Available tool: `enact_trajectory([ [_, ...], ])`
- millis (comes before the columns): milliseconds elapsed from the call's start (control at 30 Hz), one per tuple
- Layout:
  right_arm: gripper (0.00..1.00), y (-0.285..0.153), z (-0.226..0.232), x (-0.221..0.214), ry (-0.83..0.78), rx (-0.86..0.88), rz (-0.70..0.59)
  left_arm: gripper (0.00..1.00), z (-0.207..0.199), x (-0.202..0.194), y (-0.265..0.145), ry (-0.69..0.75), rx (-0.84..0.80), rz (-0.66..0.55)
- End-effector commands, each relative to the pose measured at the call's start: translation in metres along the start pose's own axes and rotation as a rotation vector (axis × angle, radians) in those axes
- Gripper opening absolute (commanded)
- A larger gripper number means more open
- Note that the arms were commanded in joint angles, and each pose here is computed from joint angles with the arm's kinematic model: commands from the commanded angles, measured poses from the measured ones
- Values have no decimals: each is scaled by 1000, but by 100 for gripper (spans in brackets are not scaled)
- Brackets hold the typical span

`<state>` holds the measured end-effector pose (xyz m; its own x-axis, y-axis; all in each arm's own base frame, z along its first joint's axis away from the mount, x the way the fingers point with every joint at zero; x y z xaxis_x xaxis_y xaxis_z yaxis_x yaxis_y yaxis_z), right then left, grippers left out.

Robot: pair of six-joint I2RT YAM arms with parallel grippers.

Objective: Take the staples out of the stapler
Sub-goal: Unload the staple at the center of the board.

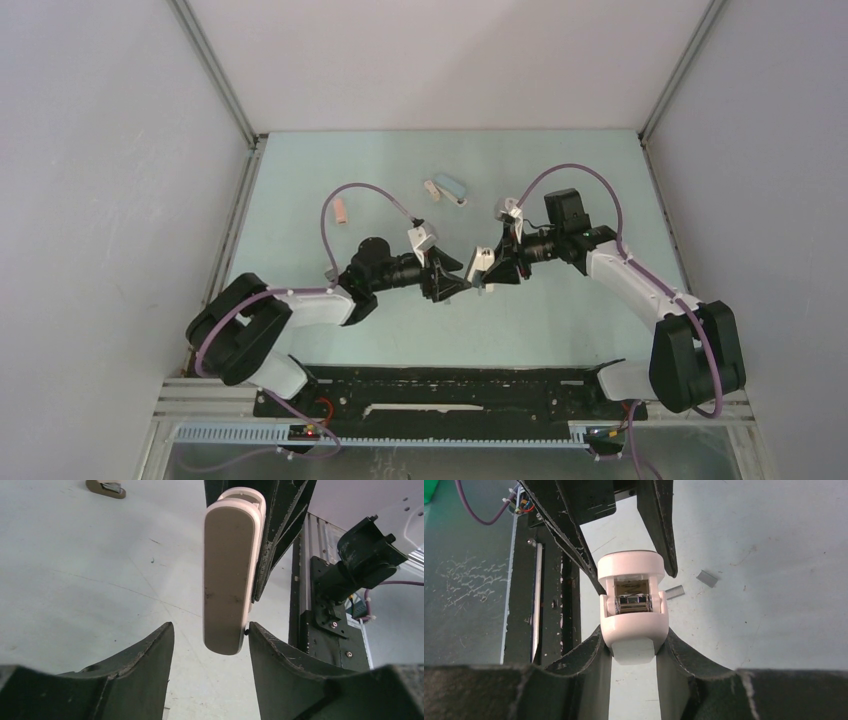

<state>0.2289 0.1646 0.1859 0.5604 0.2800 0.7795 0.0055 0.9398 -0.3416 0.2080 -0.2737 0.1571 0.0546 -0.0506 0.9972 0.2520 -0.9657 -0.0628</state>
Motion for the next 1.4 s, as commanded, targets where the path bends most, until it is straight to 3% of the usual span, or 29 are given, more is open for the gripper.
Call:
enact_trajectory([
  [0,0,-1,4,18,-59,31,-28,61,-2,19,10,75,-83,-63],
  [100,0,-1,4,18,-62,31,-26,60,-4,19,12,78,-118,-65],
  [267,0,-1,2,17,-68,22,-22,41,-5,17,19,62,-191,-54],
  [367,0,-1,0,16,-70,9,-19,14,-2,14,22,46,-192,-32],
  [433,0,-2,-3,15,-70,-5,-16,1,4,13,21,49,-165,-23],
  [633,0,-6,-17,10,-84,-90,15,0,31,15,9,84,-33,2],
  [767,0,-9,-19,10,-70,-94,5,0,34,19,7,69,-39,1],
  [833,0,-9,-15,13,-62,-77,-11,10,30,22,10,31,-67,-3],
  [933,0,-9,-7,19,-51,-40,-39,40,22,23,14,-6,-84,-5],
  [1000,0,-10,-4,22,-46,-32,-50,51,16,27,13,-7,-84,-14],
  [1133,0,-17,-5,25,-44,-51,-69,64,14,35,-1,-20,-14,-42],
  [1267,0,-37,-15,26,-12,-132,-95,67,22,44,-30,-35,162,-90],
  [1367,0,-58,-32,27,30,-315,-69,67,25,44,-60,-25,345,-131],
])
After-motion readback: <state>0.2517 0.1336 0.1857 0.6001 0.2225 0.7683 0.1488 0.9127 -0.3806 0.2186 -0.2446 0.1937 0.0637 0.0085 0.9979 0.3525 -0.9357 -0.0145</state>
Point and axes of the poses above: each gripper's point midway between its finger pads, its own y axis out along the fingers, its own z axis along the line the jaws close on, x = y × z, the point moved 7 cm from there along -y, back along the fingers, and after that the axes turned 15 degrees about y, right-handed, at the moved point
